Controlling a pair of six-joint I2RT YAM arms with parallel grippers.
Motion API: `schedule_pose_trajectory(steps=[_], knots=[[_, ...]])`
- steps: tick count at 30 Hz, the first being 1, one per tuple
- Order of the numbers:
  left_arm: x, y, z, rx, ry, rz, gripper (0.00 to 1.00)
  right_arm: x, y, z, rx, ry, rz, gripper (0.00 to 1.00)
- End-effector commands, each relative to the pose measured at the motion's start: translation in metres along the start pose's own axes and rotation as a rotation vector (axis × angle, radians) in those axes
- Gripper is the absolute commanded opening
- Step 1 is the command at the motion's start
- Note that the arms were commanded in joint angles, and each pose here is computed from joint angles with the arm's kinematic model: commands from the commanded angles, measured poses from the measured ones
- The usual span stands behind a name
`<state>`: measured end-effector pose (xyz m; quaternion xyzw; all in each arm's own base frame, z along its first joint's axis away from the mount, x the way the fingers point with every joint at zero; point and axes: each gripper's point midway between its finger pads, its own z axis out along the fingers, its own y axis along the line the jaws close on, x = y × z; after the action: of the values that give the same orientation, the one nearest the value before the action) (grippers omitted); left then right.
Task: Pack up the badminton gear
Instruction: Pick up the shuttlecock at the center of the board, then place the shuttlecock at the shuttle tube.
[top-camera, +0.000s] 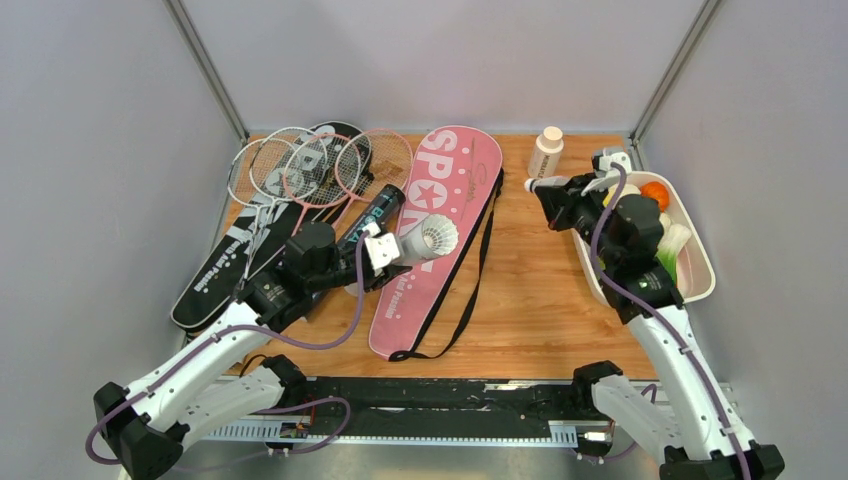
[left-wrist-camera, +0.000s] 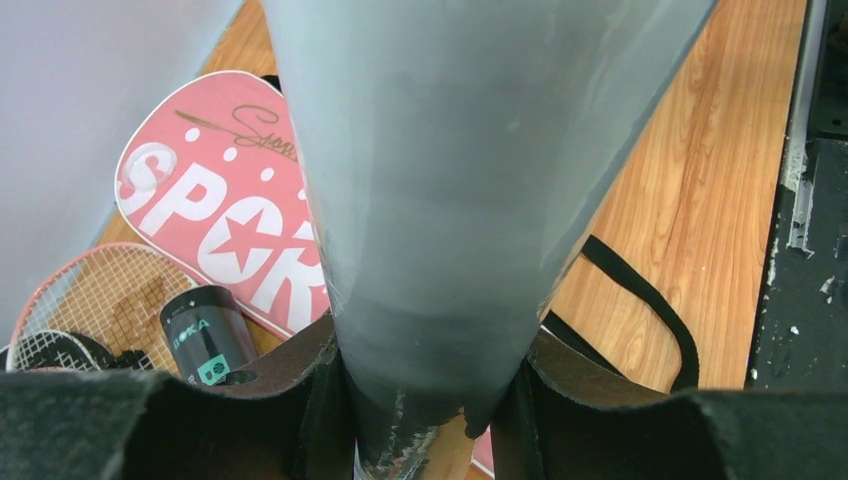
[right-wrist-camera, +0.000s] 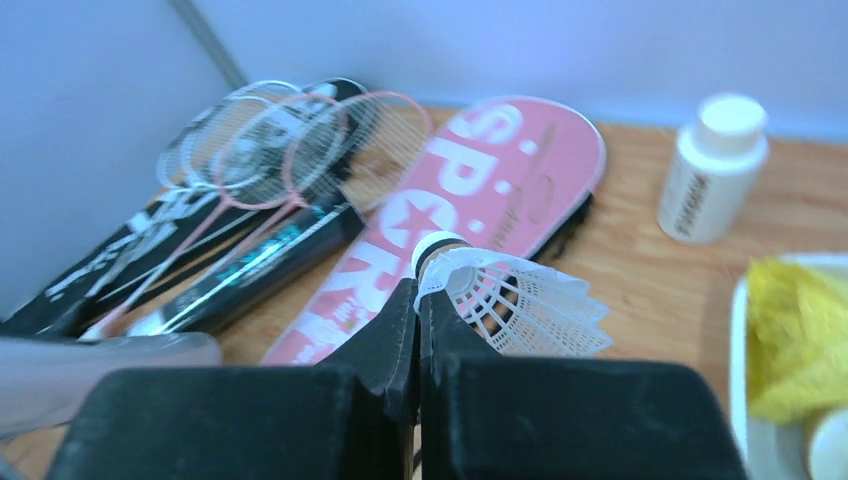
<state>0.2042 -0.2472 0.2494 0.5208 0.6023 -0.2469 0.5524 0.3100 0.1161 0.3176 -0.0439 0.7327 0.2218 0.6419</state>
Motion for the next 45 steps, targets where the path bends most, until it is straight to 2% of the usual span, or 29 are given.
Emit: schedule_pose_trajectory(steps=[1, 6, 14, 26, 32, 36, 45], knots=[[-0.021, 0.008, -0.001, -0.026, -0.049, -0.002, 0.26, -0.052, 0.072, -0.037, -0.34, -0.04, -0.095, 0.0], [-0.015, 0.012, 0.002, -0.039, -0.011, -0.016, 0.26, -0.09, 0.127, -0.077, -0.613, -0.066, -0.145, 0.0], [-0.013, 0.014, 0.007, -0.03, 0.015, -0.03, 0.26, -0.082, 0.161, -0.107, -0.843, 0.009, -0.155, 0.0], [-0.018, 0.013, 0.013, -0.004, 0.017, -0.044, 0.26, -0.046, 0.179, -0.086, -0.864, 0.134, -0.128, 0.0], [-0.02, 0.012, 0.014, 0.007, 0.018, -0.037, 0.26, -0.024, 0.209, -0.067, -0.817, 0.171, -0.205, 0.0], [-0.023, 0.011, 0.013, 0.019, 0.011, -0.025, 0.26, -0.006, 0.212, -0.049, -0.758, 0.248, -0.221, 0.0], [-0.024, 0.004, 0.009, 0.043, -0.012, 0.024, 0.26, 0.009, 0.22, -0.043, -0.766, 0.29, -0.245, 0.0]])
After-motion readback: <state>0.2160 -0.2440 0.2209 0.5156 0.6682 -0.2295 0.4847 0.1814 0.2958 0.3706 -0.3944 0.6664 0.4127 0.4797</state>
